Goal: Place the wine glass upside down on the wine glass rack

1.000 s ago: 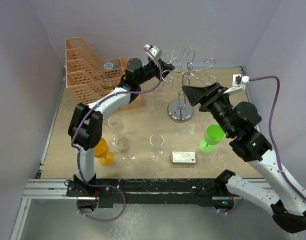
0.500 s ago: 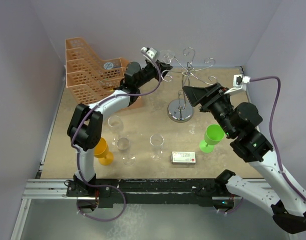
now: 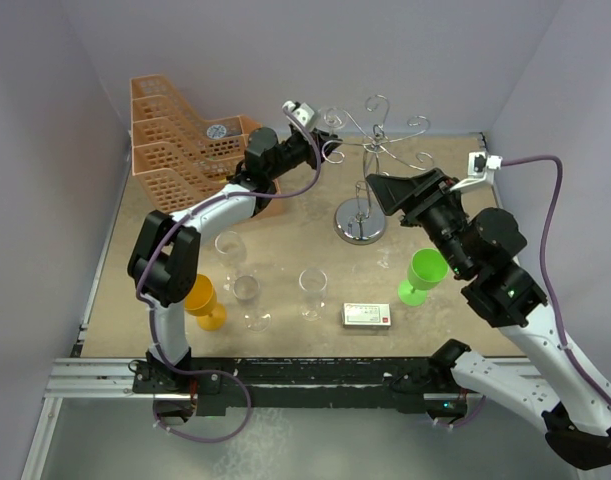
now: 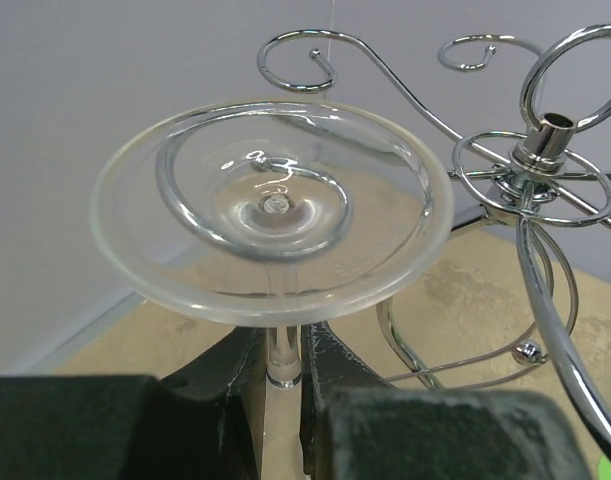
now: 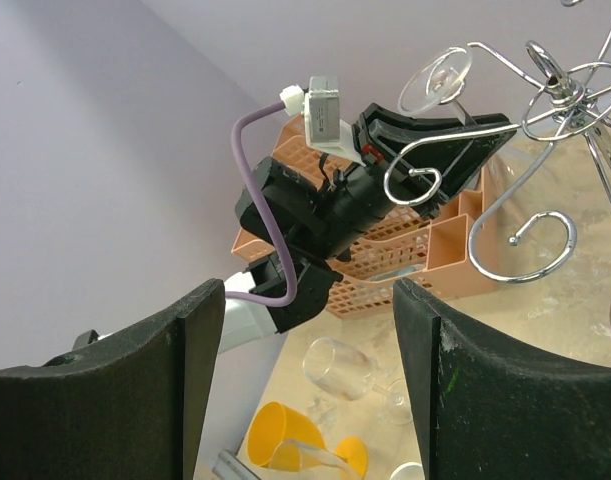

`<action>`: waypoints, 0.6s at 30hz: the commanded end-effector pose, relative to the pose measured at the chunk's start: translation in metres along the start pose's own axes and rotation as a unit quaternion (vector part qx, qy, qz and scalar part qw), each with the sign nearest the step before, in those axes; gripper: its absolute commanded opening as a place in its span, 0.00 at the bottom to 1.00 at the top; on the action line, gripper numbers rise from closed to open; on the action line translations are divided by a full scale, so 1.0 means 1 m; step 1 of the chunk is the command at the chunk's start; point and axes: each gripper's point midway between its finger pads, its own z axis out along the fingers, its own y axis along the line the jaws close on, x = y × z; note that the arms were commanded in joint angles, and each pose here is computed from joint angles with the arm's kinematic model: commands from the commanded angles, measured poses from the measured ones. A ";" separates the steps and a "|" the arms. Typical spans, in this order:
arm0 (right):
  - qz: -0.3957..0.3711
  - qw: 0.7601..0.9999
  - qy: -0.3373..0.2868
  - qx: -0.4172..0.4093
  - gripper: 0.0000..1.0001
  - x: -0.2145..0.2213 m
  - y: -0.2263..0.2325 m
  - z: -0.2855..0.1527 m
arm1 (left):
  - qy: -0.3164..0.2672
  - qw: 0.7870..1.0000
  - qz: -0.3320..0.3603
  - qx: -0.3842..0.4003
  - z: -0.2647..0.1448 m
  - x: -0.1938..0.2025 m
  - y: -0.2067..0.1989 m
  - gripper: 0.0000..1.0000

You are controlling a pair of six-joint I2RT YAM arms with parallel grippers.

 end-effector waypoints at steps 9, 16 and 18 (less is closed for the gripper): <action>0.003 1.000 -0.006 0.002 0.70 0.000 -0.001 0.002 | 0.003 0.999 0.054 -0.008 -0.013 -0.015 -0.004 0.33; -0.003 1.000 -0.003 0.025 0.70 0.004 -0.012 0.004 | -0.004 0.999 0.038 -0.024 -0.032 -0.031 -0.011 0.49; -0.020 0.999 0.009 0.029 0.71 0.008 -0.014 0.006 | -0.002 0.999 0.035 -0.033 -0.041 -0.034 -0.011 0.51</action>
